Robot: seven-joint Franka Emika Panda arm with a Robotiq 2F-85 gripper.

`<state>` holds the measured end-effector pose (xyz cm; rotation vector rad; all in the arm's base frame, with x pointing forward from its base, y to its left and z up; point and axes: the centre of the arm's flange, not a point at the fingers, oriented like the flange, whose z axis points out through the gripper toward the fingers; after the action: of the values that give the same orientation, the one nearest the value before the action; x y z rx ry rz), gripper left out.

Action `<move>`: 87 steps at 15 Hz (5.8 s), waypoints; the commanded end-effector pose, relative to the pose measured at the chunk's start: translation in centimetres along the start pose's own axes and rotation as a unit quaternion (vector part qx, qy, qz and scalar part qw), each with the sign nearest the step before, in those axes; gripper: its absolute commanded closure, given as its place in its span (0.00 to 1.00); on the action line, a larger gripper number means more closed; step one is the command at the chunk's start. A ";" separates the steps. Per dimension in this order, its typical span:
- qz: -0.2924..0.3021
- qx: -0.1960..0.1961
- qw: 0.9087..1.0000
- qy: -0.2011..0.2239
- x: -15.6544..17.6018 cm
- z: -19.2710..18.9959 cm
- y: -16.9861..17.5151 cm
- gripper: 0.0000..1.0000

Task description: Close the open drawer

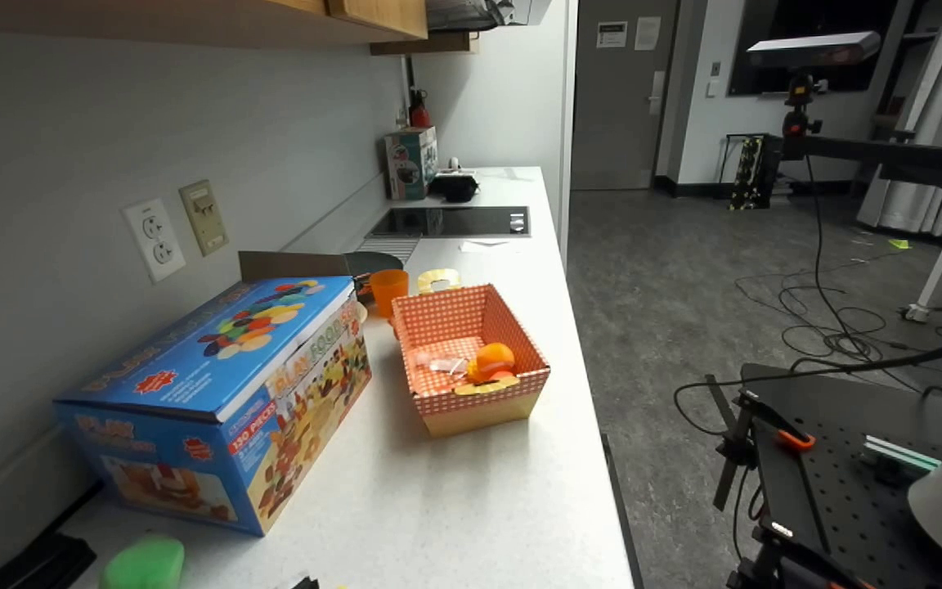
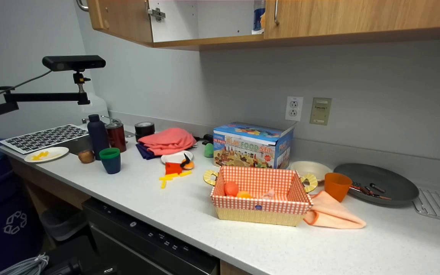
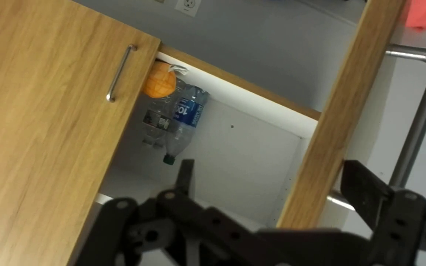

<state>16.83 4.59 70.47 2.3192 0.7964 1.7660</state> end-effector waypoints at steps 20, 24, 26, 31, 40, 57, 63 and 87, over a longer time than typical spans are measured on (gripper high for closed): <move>0.001 -0.161 0.933 -0.323 -7.8 10.7 1.3 0.00; -0.020 -0.094 0.931 -0.351 -7.3 8.2 -2.0 0.00; -0.048 -0.083 0.941 -0.324 -6.1 6.7 -3.4 0.00; -0.127 -0.051 0.962 -0.235 -3.4 3.7 -6.3 0.00; -0.276 -0.023 0.958 -0.082 -0.7 2.0 -8.4 0.00; -0.297 -0.140 0.944 0.013 5.1 5.7 -2.1 0.00; -0.291 -0.136 0.946 0.038 6.4 9.1 0.7 0.00; -0.232 -0.066 0.969 0.057 5.5 14.7 3.2 0.00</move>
<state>32.51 7.66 71.89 1.7723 1.0947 1.6865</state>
